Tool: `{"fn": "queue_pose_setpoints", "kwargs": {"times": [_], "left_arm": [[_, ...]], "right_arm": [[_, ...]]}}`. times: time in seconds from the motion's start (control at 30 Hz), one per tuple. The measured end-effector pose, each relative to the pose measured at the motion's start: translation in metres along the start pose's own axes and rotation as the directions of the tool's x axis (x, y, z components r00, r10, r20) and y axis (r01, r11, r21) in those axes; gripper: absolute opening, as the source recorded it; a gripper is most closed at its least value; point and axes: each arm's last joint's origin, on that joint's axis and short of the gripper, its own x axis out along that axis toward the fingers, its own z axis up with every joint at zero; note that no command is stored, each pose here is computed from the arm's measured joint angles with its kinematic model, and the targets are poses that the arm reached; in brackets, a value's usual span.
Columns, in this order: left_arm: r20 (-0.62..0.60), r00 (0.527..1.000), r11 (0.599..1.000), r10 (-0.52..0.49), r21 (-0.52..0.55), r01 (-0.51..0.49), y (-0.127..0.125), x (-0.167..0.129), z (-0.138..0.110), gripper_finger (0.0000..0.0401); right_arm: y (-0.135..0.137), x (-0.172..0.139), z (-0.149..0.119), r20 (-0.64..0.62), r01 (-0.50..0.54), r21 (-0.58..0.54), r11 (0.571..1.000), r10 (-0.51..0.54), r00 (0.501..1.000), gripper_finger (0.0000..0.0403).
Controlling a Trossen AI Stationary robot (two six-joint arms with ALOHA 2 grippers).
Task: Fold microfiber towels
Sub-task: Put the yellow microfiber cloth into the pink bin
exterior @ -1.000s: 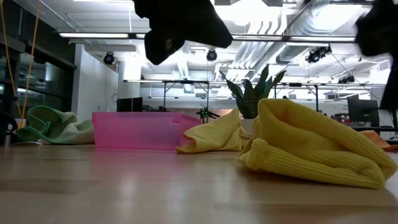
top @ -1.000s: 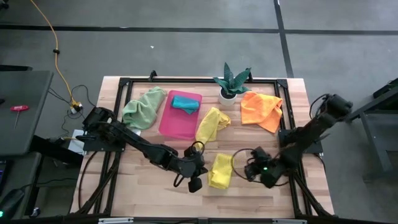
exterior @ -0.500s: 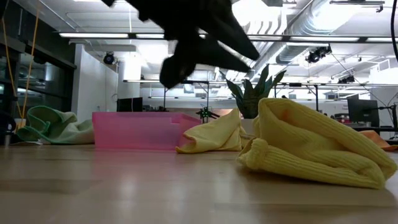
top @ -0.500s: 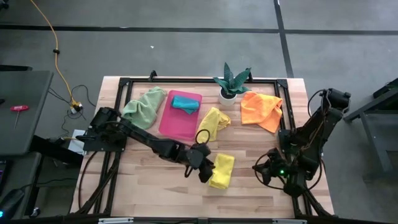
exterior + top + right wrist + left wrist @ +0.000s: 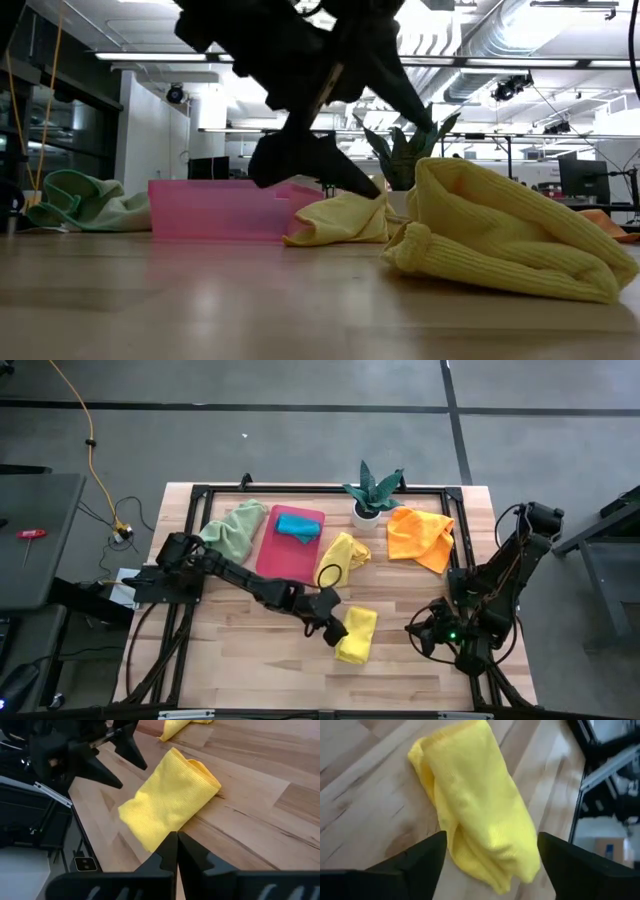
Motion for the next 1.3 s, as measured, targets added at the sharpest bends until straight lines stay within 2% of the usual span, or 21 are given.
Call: {"fn": "queue_pose_setpoints", "kwargs": {"times": [0.17, 0.4, 0.63, 0.73, 0.9, 1.03, 1.17, 1.3], "left_arm": [[-0.008, 1.000, 0.999, 0.016, -0.043, -0.017, -0.002, 0.009, 0.007, 0.0310], [-0.042, 0.982, 0.981, 0.182, -0.068, -0.184, -0.002, 0.026, 0.007, 0.0308], [-0.043, 0.978, 0.969, 0.204, -0.134, -0.208, 0.002, 0.036, 0.005, 0.0308], [-0.043, 0.990, 0.978, 0.136, -0.152, -0.141, -0.001, 0.043, 0.005, 0.0307], [-0.063, 0.992, 0.974, 0.107, -0.195, -0.117, 0.001, 0.052, -0.001, 0.0307], [-0.059, 0.992, 0.975, 0.113, -0.186, -0.122, 0.000, 0.054, -0.004, 0.0306], [-0.072, 0.992, 0.978, 0.103, -0.176, -0.115, -0.001, 0.054, -0.007, 0.0280], [-0.078, 0.986, 0.975, 0.148, -0.155, -0.158, -0.001, 0.054, -0.015, 0.0211]], "right_arm": [[0.000, 0.000, 0.000, 0.000, 0.000, 0.000, 1.000, 0.000, 1.000, 0.0000], [0.000, 0.000, 0.000, 0.000, 0.000, 0.002, 1.000, 0.000, 1.000, 0.0000], [0.000, 0.000, 0.000, -0.002, 0.001, 0.001, 1.000, -0.001, 1.000, 0.0000], [0.000, 0.000, 0.000, -0.003, 0.002, 0.000, 1.000, -0.002, 1.000, 0.0000], [0.000, 0.000, 0.000, -0.004, 0.001, 0.002, 1.000, -0.001, 1.000, 0.0000], [0.000, 0.000, 0.000, -0.004, 0.000, 0.003, 1.000, 0.000, 1.000, 0.0000], [0.000, 0.000, 0.000, -0.002, 0.001, 0.000, 1.000, -0.001, 1.000, 0.0000], [0.000, 0.000, 0.000, -0.001, 0.001, 0.000, 1.000, -0.001, 1.000, 0.0000]]}}
